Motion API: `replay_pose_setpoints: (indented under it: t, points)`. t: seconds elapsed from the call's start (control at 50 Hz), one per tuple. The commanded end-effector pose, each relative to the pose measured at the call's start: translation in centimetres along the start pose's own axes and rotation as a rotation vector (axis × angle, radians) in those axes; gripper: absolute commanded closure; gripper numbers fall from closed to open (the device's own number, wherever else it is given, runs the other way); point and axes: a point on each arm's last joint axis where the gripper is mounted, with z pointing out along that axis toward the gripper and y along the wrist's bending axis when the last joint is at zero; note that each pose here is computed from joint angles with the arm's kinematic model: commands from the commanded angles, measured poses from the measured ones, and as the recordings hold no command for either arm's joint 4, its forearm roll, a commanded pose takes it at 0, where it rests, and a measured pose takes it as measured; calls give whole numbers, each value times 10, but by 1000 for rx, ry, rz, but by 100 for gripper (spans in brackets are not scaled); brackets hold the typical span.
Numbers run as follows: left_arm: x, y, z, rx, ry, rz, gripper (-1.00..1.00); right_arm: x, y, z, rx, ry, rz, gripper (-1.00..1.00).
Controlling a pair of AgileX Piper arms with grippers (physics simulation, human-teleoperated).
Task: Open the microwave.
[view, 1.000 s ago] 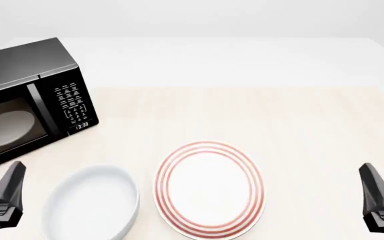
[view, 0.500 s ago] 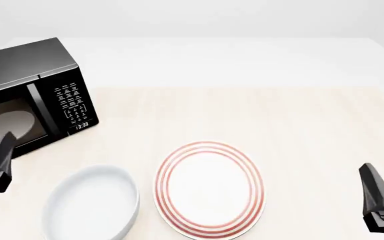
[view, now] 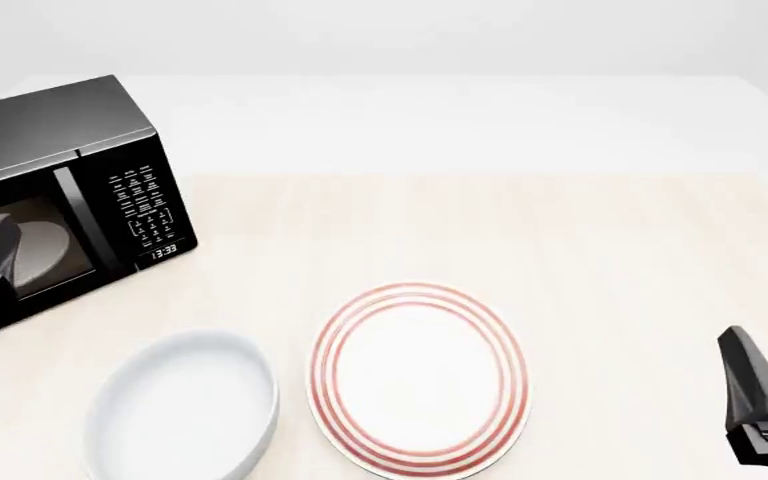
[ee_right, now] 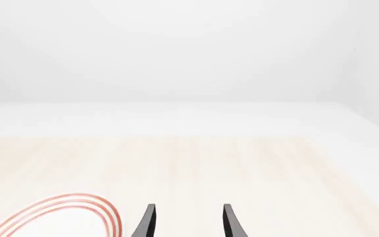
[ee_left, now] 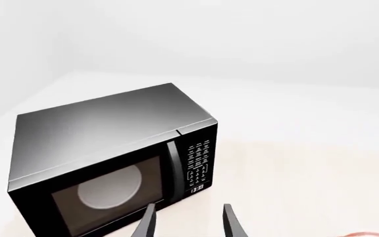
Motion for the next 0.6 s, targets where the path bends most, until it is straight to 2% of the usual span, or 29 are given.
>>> replay_pose_setpoints:
  t: [0.02,0.16,0.6]
  points:
    - [0,2,17,-18,41,30,-100,0,0,0,0,0,0,-100]
    - [0,2,22,-14,50,19,-100,0,0,0,0,0,0,-100]
    - [18,3,49,-14,97,23,-100,0,0,0,0,0,0,-100]
